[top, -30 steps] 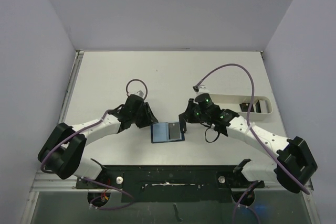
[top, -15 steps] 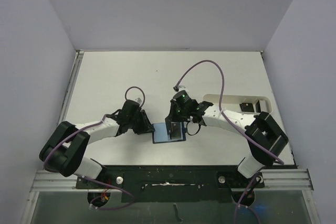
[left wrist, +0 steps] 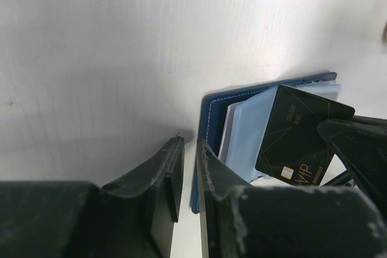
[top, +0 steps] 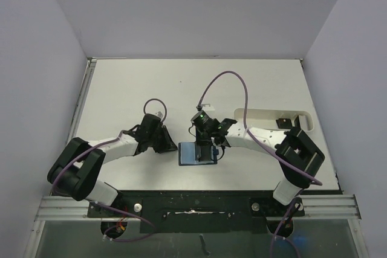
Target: Put the credit cards into the card holder
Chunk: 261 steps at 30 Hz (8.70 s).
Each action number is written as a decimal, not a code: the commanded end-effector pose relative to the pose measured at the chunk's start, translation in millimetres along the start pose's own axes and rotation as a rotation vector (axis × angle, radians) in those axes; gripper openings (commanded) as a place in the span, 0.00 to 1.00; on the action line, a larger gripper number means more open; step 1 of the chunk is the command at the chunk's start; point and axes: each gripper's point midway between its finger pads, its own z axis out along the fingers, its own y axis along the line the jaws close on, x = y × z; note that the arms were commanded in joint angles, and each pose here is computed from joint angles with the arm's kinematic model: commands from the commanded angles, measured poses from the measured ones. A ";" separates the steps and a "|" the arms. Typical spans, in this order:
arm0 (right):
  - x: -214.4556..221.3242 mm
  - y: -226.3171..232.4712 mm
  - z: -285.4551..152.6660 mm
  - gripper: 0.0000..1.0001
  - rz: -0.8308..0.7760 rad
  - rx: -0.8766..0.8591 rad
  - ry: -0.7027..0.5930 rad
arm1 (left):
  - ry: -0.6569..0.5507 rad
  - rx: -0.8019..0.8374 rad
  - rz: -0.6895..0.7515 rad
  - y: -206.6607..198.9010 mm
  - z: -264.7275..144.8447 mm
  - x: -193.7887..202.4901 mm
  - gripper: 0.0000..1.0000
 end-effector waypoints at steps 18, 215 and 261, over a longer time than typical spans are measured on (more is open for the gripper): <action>-14.4 11.0 -15.2 0.00 -0.001 -0.033 -0.056 | 0.037 0.402 -0.038 -78.7 -10.9 6.8 0.02; 24.4 16.0 4.1 0.48 0.135 -0.316 0.062 | 0.027 0.196 0.016 -35.4 3.4 16.6 0.27; 13.5 47.3 1.2 0.33 0.062 -0.473 0.031 | 0.009 0.248 0.013 -53.9 7.7 -6.5 0.33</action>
